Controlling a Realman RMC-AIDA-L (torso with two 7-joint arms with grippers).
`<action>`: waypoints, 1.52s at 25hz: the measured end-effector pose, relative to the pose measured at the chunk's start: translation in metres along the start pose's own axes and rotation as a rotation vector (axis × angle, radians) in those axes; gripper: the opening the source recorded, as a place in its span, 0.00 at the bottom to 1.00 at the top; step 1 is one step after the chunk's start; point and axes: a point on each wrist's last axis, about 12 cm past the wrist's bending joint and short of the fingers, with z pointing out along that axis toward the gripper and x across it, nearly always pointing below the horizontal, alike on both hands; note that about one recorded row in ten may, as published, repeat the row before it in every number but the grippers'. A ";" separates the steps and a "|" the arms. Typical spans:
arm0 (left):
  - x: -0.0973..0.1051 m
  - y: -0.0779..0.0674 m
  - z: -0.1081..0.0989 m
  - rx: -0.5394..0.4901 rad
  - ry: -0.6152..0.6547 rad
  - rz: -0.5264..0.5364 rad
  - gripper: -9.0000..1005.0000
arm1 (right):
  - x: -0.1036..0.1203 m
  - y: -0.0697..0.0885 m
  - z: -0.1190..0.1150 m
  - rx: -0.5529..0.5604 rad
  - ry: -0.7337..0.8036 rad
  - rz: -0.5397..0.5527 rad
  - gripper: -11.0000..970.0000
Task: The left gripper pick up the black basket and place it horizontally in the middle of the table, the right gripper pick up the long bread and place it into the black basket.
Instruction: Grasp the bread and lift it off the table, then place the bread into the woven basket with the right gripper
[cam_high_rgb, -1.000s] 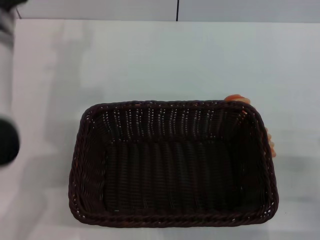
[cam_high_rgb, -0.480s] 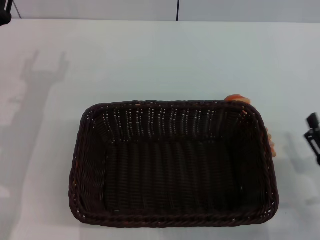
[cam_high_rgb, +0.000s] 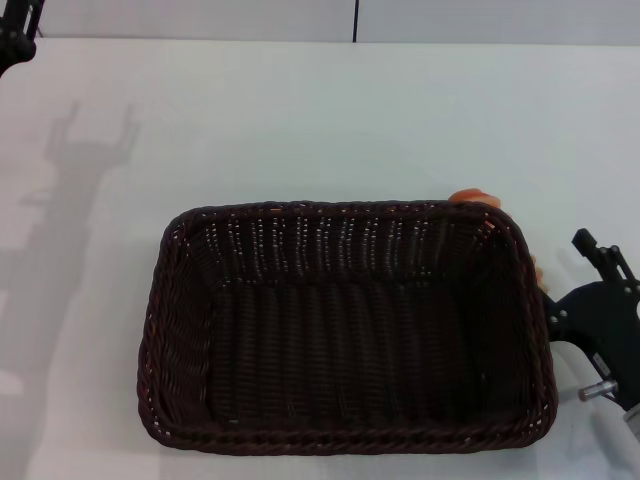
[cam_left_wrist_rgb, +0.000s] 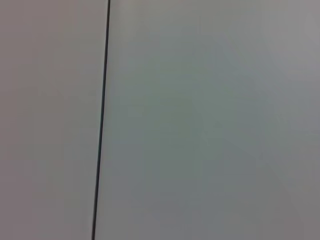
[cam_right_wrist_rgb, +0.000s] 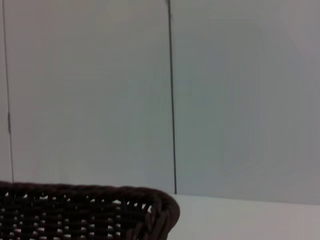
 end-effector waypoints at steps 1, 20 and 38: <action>-0.001 -0.001 0.002 0.003 -0.004 0.008 0.72 | 0.001 0.000 0.001 -0.002 0.009 0.000 0.87; 0.002 -0.014 0.008 0.059 0.018 0.054 0.72 | 0.012 0.009 0.022 -0.112 0.149 -0.040 0.85; 0.005 -0.016 0.007 0.071 0.038 0.059 0.72 | -0.046 0.005 -0.059 0.056 -0.485 0.013 0.53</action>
